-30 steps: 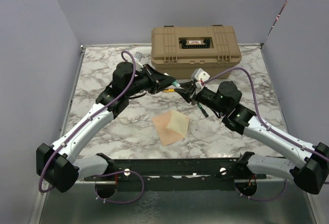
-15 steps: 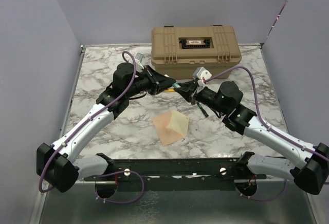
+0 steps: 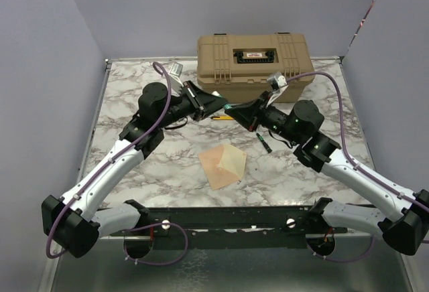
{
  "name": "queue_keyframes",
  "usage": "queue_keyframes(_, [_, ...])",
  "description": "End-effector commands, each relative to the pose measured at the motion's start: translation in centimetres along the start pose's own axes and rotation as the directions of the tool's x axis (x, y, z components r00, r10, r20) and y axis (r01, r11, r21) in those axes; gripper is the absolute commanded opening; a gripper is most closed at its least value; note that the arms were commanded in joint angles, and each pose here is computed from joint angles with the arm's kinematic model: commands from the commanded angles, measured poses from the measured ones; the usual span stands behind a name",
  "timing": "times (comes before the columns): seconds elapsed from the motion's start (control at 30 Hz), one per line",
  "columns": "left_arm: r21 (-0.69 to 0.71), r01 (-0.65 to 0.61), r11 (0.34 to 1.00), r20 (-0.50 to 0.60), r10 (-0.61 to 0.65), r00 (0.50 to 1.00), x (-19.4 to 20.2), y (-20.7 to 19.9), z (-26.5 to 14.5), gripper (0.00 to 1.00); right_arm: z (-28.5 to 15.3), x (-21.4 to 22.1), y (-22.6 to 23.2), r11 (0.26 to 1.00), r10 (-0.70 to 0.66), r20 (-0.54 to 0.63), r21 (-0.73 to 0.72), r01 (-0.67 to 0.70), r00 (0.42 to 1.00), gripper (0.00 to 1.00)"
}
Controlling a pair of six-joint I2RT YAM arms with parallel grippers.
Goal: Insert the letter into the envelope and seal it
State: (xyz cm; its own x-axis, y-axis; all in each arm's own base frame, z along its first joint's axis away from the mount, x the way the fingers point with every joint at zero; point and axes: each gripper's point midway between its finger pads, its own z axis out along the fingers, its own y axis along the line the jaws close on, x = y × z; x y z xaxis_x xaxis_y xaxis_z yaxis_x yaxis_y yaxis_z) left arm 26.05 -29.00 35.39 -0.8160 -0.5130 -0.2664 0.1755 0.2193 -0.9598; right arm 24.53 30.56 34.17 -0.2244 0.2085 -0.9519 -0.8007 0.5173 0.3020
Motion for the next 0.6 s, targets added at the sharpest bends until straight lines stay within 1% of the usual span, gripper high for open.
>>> queue_keyframes(0.0, [0.189, -0.168, 0.967, 0.057, 0.160, 0.985, -0.5, -4.7, -1.3, 0.00, -0.4, -3.7, 4.5, 0.880, 0.460, 0.072, -0.167, -0.444, 0.885, 0.01])
queue_keyframes(0.03, [0.216, -0.185, 0.959, 0.073, 0.173, 0.982, -0.6, -5.2, -1.5, 0.00, -0.6, -4.2, 4.5, 0.841, 0.530, 0.092, -0.181, -0.509, 0.843, 0.01])
queue_keyframes(0.1, [0.273, -0.214, 0.938, 0.097, 0.194, 0.976, -0.5, -6.2, -2.1, 0.00, -1.0, -5.2, 4.4, 0.746, 0.662, 0.136, -0.216, -0.630, 0.737, 0.01])
queue_keyframes(0.17, [0.328, -0.248, 0.912, 0.125, 0.218, 0.968, -0.4, -7.2, -2.7, 0.00, -1.7, -6.0, 4.0, 0.640, 0.767, 0.169, -0.258, -0.724, 0.618, 0.01])
queue_keyframes(0.3, [0.405, -0.346, 0.846, 0.188, 0.294, 0.937, -0.3, -8.6, -3.8, 0.00, -3.0, -7.3, 3.3, 0.449, 0.893, 0.194, -0.330, -0.830, 0.406, 0.01])
queue_keyframes(0.37, [0.444, -0.400, 0.802, 0.221, 0.335, 0.916, -0.1, -9.7, -4.5, 0.00, -3.2, -7.4, 3.2, 0.349, 0.936, 0.172, -0.353, -0.868, 0.306, 0.01])
queue_keyframes(0.43, [0.471, -0.468, 0.748, 0.268, 0.384, 0.884, 0.0, -10.7, -5.2, 0.00, -3.2, -7.1, 3.0, 0.208, 0.977, 0.119, -0.370, -0.905, 0.176, 0.01])
queue_keyframes(0.47, [0.470, -0.491, 0.733, 0.284, 0.402, 0.871, 0.0, -10.9, -5.3, 0.00, -3.4, -7.4, 3.2, 0.158, 0.987, 0.087, -0.405, -0.900, 0.134, 0.01])
queue_keyframes(0.5, [0.471, -0.515, 0.716, 0.297, 0.421, 0.857, -0.1, -11.2, -5.4, 0.00, -3.6, -7.8, 3.5, 0.121, 0.993, 0.056, -0.438, -0.891, 0.107, 0.01])
queue_keyframes(0.53, [0.470, -0.527, 0.709, 0.305, 0.430, 0.850, -0.1, -11.4, -5.4, 0.00, -3.8, -8.3, 4.0, 0.106, 0.994, 0.032, -0.466, -0.879, 0.103, 0.02])
queue_keyframes(0.57, [0.470, -0.527, 0.709, 0.306, 0.429, 0.850, -0.2, -11.5, -5.4, 0.00, -3.8, -8.8, 4.4, 0.135, 0.990, 0.031, -0.478, -0.868, 0.137, 0.11])
